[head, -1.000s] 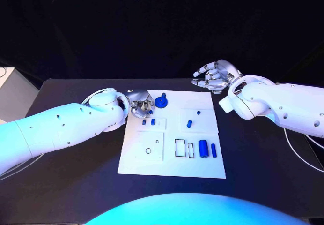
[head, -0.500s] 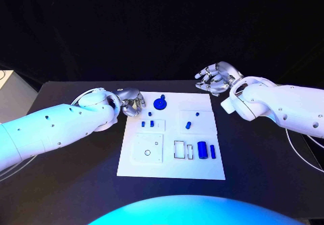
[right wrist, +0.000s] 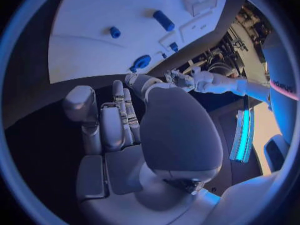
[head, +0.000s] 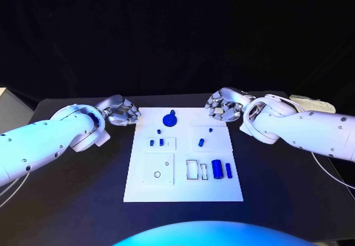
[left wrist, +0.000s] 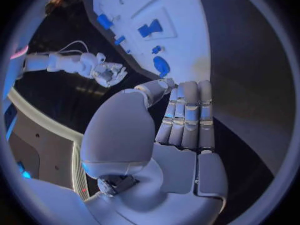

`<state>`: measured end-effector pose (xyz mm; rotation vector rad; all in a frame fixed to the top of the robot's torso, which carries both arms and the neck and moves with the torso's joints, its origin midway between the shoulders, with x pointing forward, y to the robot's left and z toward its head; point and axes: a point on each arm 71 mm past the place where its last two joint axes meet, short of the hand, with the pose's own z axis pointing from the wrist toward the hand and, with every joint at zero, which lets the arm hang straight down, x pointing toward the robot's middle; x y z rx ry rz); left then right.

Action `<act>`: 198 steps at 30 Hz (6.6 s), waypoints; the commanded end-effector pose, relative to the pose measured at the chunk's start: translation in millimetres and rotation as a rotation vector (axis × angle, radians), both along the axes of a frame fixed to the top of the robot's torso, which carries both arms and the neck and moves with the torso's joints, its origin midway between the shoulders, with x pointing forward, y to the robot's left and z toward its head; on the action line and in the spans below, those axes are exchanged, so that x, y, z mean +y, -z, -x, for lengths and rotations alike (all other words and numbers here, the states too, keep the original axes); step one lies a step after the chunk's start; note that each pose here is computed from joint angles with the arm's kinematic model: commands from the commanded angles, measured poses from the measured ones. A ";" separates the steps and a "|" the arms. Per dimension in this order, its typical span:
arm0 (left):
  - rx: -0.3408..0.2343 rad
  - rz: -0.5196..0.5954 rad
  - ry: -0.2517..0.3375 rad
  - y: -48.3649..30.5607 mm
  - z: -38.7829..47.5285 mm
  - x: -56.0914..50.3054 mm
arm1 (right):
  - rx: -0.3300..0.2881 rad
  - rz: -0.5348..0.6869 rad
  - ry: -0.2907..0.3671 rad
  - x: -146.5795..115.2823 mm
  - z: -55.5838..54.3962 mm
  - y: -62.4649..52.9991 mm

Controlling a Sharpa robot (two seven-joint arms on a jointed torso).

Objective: Assemble the parts on the task board

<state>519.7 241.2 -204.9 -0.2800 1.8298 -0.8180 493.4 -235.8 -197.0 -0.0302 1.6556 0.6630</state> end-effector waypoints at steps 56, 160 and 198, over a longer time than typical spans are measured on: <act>0.129 0.741 -0.032 -23.9 24.7 24.8 | -0.015 0.351 -0.076 26.7 23.9 52.1; 0.173 0.742 -0.006 -19.6 22.5 3.8 | -0.114 0.142 -0.336 162.4 117.7 68.8; 0.178 0.738 -0.010 -19.1 22.5 4.9 | -0.105 0.149 -0.332 166.6 118.5 74.6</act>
